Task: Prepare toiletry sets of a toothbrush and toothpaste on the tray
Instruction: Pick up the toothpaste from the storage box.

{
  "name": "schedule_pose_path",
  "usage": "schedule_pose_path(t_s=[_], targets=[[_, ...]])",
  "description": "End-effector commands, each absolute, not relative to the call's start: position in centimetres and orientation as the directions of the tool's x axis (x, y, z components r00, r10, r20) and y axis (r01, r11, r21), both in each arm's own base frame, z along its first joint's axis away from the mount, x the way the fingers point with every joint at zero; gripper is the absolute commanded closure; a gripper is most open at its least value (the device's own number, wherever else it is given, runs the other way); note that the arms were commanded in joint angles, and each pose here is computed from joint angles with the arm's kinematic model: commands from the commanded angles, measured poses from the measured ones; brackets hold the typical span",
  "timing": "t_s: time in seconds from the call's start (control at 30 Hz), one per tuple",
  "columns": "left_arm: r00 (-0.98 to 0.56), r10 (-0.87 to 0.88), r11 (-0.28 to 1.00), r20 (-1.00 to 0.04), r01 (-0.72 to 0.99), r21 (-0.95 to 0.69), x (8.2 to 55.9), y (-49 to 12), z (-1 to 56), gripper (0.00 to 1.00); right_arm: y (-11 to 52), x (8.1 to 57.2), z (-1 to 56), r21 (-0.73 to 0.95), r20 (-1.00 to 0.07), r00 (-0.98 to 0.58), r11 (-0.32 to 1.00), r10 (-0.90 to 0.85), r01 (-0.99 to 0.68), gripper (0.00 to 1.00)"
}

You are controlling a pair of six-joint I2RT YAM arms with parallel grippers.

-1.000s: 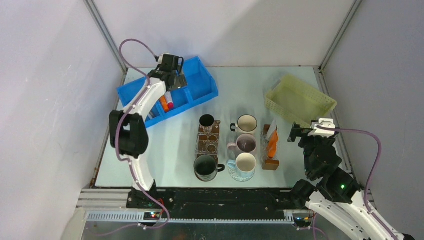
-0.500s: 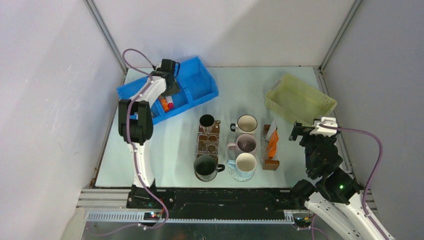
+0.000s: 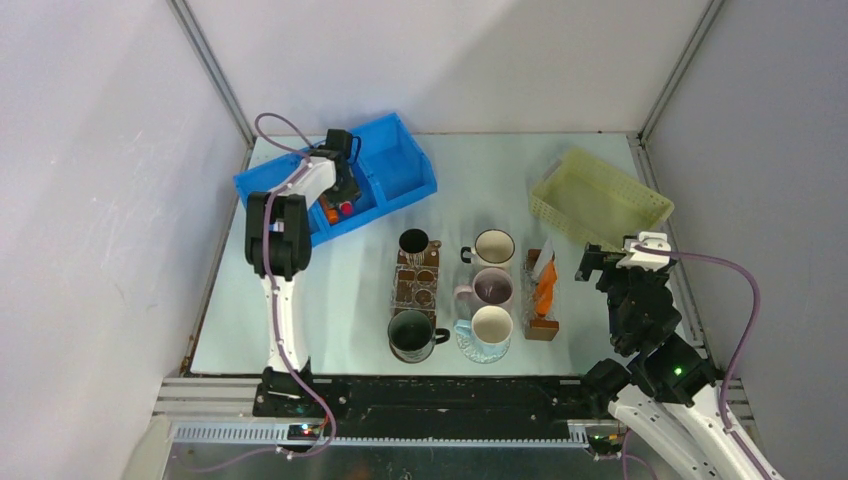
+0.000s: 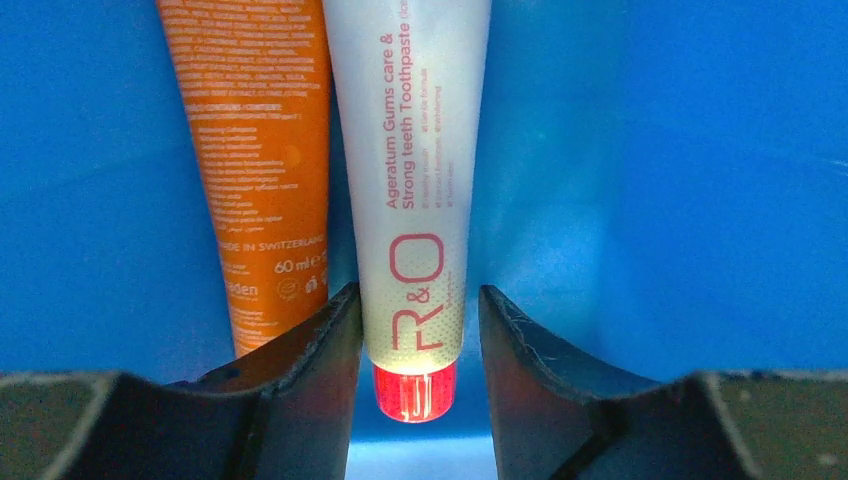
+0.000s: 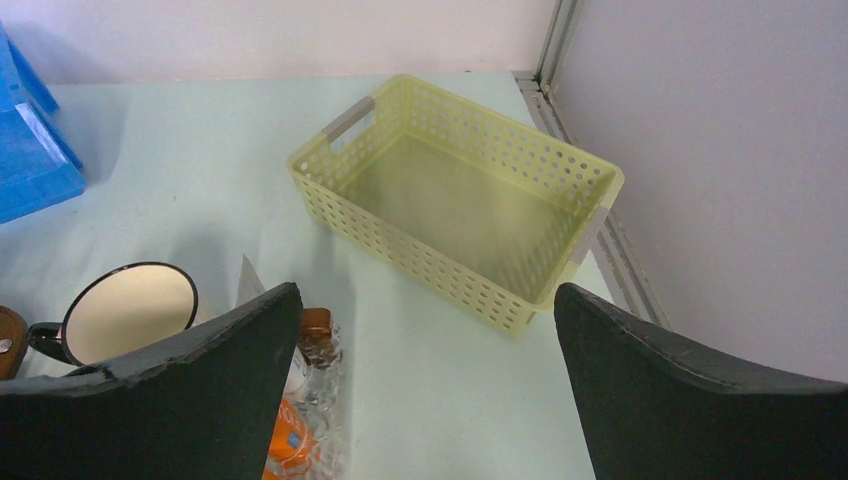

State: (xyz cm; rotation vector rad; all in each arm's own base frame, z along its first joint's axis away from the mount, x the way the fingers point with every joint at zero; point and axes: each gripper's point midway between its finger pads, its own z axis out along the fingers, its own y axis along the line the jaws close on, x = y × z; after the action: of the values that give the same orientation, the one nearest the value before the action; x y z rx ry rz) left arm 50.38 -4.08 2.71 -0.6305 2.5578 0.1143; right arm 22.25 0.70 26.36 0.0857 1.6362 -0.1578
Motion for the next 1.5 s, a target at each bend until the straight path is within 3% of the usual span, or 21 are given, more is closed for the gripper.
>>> schedule_pose_path(t_s=[0.0, 0.27, 0.6, 1.0, 1.47], targets=[[-0.747, -0.443, 0.887, -0.496, -0.447, -0.118, 52.0, -5.0, 4.3, 0.51, 1.0, 22.6, 27.0, -0.022, -0.999, -0.047, 0.990, -0.015, 0.143, 0.01], [-0.733, -0.449, 0.890, -0.511, -0.420, -0.179, 52.0, -5.8, 6.1, 0.76, 1.3, 22.5, 27.2, -0.012, -0.999, -0.035, 0.993, -0.008, 0.120, 0.01], [-0.571, -0.471, 0.882, -0.672, -0.321, -0.346, 51.7, -7.0, 16.7, 0.93, 2.4, 22.1, 28.9, 0.018, -1.000, 0.020, 0.999, 0.017, 0.038, 0.01], [-0.370, -0.505, 0.855, -0.780, -0.093, -0.510, 46.2, -11.1, 28.5, 0.96, 7.1, 21.4, 32.4, 0.057, -0.997, 0.042, 0.972, 0.068, -0.229, 0.04], [-0.308, -0.527, 0.748, -0.792, 0.274, -0.605, 35.8, -20.8, 34.7, 0.98, 16.4, 21.3, 35.5, 0.202, -0.969, -0.006, 0.773, 0.248, -0.601, 0.06]])
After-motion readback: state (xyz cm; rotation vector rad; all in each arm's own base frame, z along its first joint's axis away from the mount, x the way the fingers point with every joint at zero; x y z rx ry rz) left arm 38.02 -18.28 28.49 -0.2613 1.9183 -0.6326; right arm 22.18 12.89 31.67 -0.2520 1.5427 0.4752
